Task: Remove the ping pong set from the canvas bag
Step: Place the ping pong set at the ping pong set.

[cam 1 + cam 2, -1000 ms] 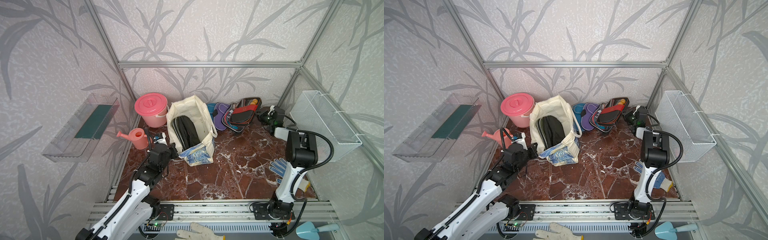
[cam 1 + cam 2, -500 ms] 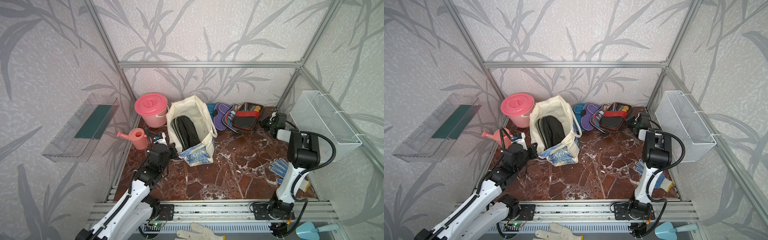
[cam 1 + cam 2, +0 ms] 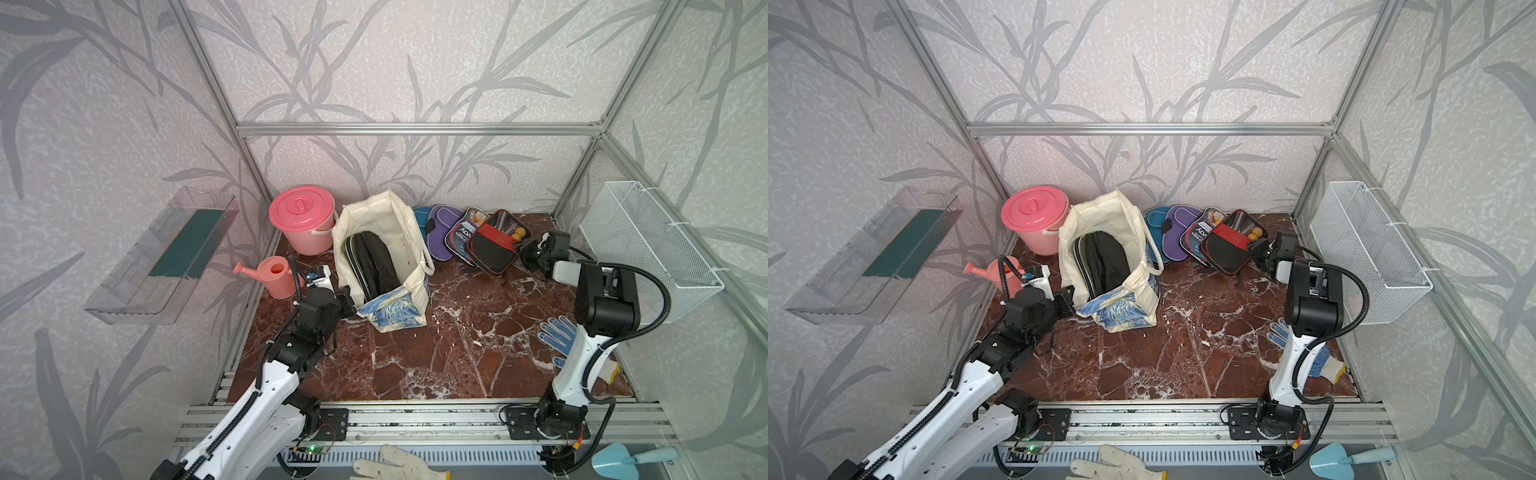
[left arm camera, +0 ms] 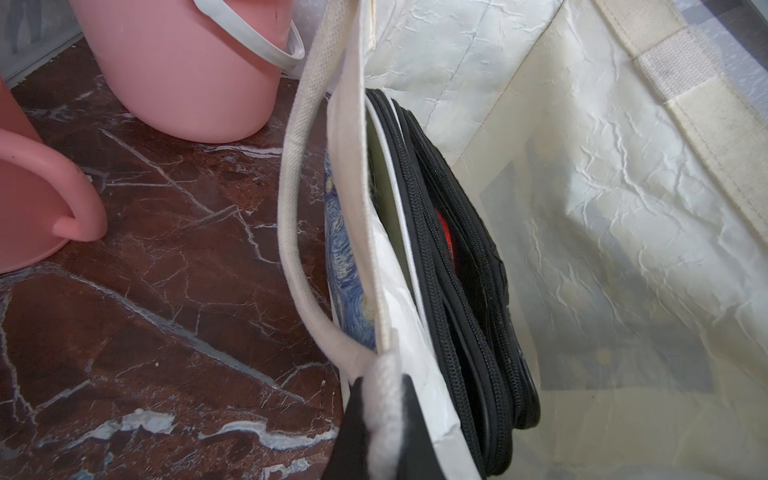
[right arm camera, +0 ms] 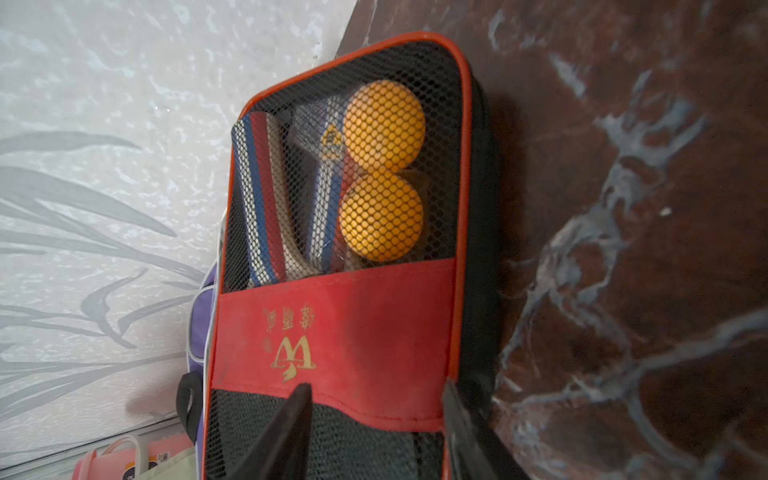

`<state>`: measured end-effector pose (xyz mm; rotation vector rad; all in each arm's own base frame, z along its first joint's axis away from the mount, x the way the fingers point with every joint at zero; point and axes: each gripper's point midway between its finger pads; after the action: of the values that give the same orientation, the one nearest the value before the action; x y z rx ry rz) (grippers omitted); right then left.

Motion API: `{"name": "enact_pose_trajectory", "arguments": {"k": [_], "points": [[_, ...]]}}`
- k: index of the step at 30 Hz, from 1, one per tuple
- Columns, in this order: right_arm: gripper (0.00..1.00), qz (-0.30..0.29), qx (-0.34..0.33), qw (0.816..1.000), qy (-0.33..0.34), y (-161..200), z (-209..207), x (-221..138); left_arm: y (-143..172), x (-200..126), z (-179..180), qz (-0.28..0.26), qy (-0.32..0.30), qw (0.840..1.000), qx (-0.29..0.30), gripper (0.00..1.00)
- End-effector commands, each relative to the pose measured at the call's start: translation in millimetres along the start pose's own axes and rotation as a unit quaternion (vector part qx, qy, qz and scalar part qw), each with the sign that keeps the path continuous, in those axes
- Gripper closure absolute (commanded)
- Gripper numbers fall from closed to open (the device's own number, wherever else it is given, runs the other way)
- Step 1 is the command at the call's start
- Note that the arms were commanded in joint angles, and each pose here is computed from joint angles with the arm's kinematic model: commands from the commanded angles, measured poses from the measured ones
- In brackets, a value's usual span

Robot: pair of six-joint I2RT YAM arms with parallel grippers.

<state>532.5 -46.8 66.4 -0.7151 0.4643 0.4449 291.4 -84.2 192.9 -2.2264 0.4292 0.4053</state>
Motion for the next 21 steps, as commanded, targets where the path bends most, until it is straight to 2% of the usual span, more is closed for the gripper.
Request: {"name": "enact_pose_trajectory", "arguments": {"k": [1,5,11,17,21], "points": [[0.27,-0.001,-0.008,1.0,0.005,3,1,-5,-2,-3,-1,-0.003,0.003,1.0,0.001,1.0],[0.11,-0.004,-0.015,1.0,0.006,2,4,-11,-3,-3,-2,-0.003,0.004,1.0,0.001,1.0],[0.0,-0.013,-0.023,1.0,-0.006,2,15,-24,-2,-3,-3,-0.002,0.006,1.0,-0.001,1.0],[0.01,-0.01,-0.06,0.997,-0.047,11,63,-45,-4,-5,-5,-0.002,0.007,1.0,-0.003,1.0],[0.01,0.006,-0.139,0.988,-0.069,31,126,-62,-7,-7,-7,-0.001,0.008,1.0,-0.007,1.0]]}}
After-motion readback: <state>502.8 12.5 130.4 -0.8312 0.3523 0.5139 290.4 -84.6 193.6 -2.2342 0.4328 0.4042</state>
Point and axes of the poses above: each gripper's point midway between its finger pads, its own x axis out along the fingers, its own z axis along the line the jaws close on, y = z × x, and after that the axes turned 15 degrees about -x, right-handed
